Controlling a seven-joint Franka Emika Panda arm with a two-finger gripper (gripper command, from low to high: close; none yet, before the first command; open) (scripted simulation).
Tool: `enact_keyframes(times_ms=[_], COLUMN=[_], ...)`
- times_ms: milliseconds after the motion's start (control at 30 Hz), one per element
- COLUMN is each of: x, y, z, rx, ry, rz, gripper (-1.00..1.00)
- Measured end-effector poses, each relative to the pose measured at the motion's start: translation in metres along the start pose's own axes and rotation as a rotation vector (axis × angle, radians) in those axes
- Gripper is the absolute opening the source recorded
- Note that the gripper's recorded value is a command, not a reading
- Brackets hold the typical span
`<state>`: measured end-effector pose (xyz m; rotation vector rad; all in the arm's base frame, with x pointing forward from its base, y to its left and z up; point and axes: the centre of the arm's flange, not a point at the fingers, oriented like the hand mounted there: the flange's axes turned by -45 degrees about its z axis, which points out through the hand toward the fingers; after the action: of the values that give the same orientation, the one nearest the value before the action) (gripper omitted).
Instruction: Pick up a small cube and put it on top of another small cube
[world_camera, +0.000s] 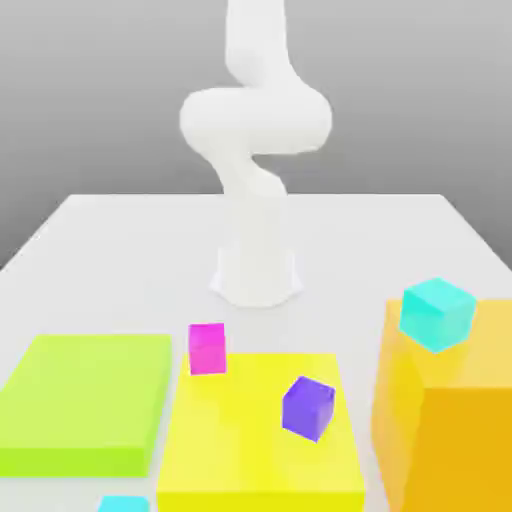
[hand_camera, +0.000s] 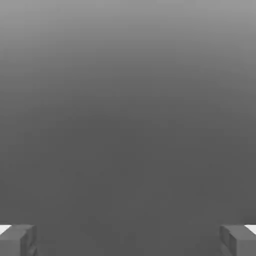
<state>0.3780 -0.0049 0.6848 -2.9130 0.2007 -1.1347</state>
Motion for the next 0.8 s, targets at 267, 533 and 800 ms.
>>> enact_keyframes(times_ms=[267,533,800], x=[0.000,-0.035,-0.104], y=[0.025,0.066,0.112], z=[0.135,0.264,0.377], rx=[-0.143,-0.287,-0.439], ry=[-0.165,-0.303,-0.426], rz=[0.351,0.699,1.059], gripper=[0.00,0.00,0.00])
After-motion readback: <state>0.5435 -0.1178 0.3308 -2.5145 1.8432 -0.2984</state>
